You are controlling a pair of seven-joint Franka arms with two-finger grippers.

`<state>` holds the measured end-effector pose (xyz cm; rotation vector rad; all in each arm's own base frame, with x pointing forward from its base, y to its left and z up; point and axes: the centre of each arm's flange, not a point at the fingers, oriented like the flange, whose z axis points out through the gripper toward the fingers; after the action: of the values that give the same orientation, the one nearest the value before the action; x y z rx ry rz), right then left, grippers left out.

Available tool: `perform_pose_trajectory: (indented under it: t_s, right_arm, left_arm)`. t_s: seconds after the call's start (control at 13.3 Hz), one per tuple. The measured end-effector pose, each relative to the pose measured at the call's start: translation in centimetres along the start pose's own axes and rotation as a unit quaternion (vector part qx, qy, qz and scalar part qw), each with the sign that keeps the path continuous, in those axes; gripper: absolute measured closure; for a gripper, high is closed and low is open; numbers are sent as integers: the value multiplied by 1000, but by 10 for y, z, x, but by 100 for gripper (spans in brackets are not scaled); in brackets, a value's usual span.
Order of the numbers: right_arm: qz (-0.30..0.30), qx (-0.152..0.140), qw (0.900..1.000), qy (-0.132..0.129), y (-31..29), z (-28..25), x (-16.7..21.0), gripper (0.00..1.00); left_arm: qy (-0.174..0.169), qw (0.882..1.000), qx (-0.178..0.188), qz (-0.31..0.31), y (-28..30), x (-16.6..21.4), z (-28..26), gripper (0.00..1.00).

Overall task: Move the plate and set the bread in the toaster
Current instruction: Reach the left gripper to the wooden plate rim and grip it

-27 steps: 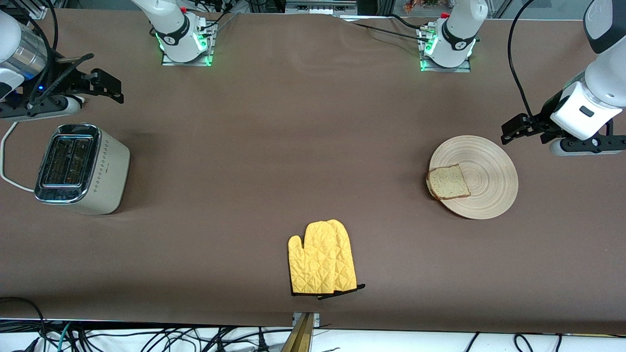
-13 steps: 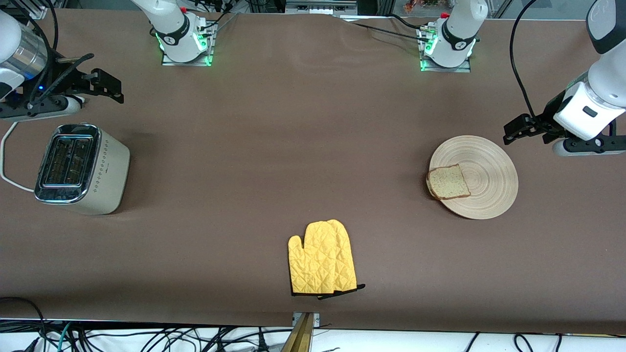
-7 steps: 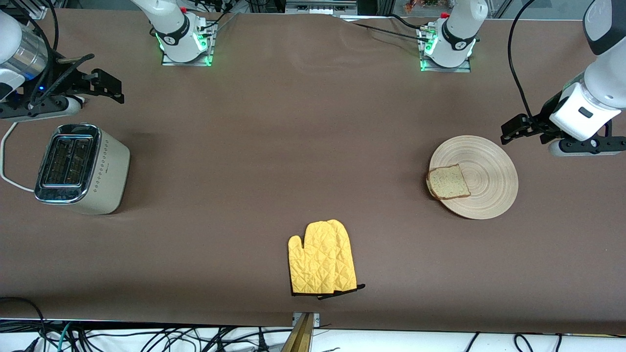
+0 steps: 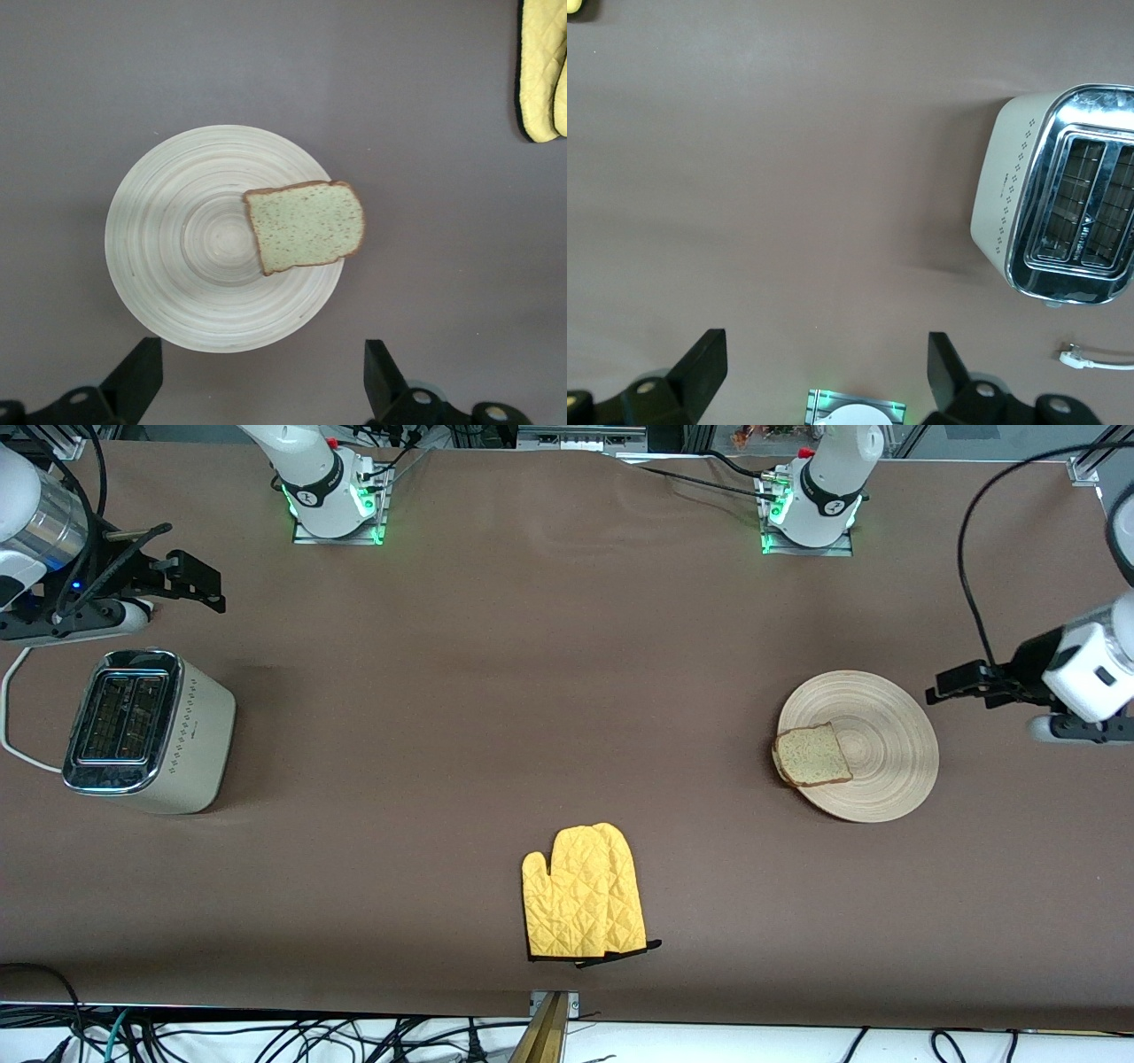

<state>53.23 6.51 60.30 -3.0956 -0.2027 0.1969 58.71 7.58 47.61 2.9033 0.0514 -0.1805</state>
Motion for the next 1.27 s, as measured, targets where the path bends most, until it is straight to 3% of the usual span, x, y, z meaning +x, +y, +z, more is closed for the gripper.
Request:
perform_pose_trajectory:
  t_s: [0.37,0.67,0.9,1.12,1.27]
  right_arm:
    - [0,0,1000,0,0,0,0,0]
    - [0,0,1000,0,0,0,0,0]
    - [0,0,1000,-1,0,1,0,0]
    - [0,0,1000,-1,0,1,0,0]
    - [0,0,1000,-1,0,1,1,0]
  left_arm:
    - [-30,996,-85,23,-118,7,63,0]
    - [-30,980,-196,34,-219,-5,149,0]
    - [-35,965,-261,15,-253,-13,213,0]
    - [-45,959,-281,9,-265,-16,248,0]
    - [-28,956,-291,18,-273,-16,258,0]
